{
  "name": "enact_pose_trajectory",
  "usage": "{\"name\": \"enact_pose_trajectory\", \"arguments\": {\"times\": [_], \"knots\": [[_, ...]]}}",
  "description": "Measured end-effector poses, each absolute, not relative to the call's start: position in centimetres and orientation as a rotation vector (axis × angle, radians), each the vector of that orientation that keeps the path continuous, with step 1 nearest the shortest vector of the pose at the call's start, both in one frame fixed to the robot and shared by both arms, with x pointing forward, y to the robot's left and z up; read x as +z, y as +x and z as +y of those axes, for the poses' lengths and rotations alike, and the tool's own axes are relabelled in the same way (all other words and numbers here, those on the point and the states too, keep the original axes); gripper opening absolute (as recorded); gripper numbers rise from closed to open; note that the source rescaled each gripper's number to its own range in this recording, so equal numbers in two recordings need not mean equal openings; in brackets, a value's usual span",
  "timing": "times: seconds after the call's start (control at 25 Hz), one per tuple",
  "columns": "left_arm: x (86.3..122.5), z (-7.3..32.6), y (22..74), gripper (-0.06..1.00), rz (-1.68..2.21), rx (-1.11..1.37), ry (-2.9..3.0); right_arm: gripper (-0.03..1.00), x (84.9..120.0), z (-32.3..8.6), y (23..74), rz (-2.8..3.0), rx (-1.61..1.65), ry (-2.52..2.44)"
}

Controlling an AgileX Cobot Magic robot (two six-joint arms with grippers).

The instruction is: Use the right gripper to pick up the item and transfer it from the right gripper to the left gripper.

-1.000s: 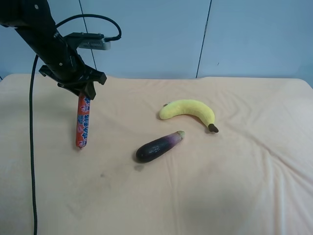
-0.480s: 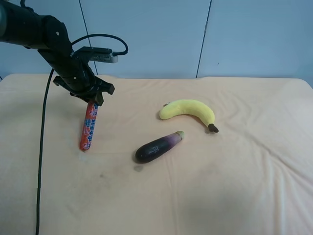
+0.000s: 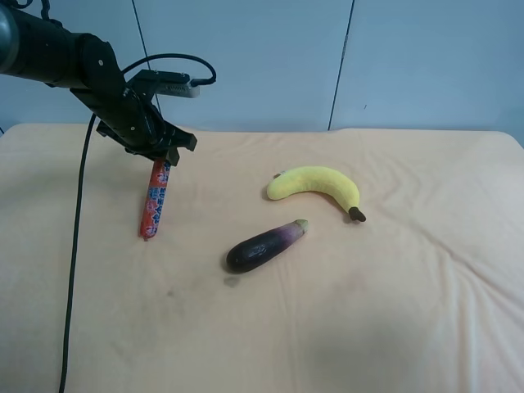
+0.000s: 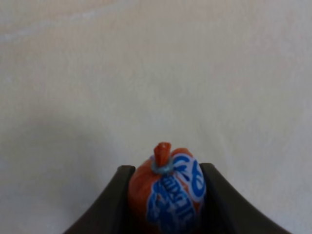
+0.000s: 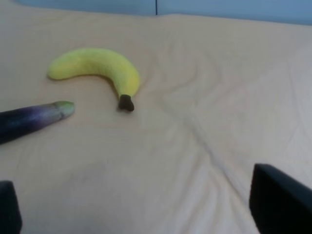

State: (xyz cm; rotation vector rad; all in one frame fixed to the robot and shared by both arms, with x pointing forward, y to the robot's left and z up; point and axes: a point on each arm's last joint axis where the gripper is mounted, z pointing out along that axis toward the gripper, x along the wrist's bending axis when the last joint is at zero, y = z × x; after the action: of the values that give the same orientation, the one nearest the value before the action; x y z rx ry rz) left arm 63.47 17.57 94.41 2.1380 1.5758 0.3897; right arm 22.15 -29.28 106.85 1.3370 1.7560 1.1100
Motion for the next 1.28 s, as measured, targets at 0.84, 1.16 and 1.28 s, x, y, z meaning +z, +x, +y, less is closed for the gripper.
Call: {"name": "enact_pose_trajectory", "arguments": {"times": [0.84,1.16,1.28], "knots": [[97.2,17.8,62.5,0.99,1.562,0.394,2.138,0.87,106.8,-29.4,22.1,1.798,1.137,1.300],[101.9,18.5,60.2,0.99,1.552,0.383,2.151,0.87,106.8,-29.4,22.1,1.798,1.137,1.300],[103.4,18.8,58.9,0.99,1.560,0.357,2.173,0.87,106.8,-29.4,22.1,1.798,1.137,1.300]]}}
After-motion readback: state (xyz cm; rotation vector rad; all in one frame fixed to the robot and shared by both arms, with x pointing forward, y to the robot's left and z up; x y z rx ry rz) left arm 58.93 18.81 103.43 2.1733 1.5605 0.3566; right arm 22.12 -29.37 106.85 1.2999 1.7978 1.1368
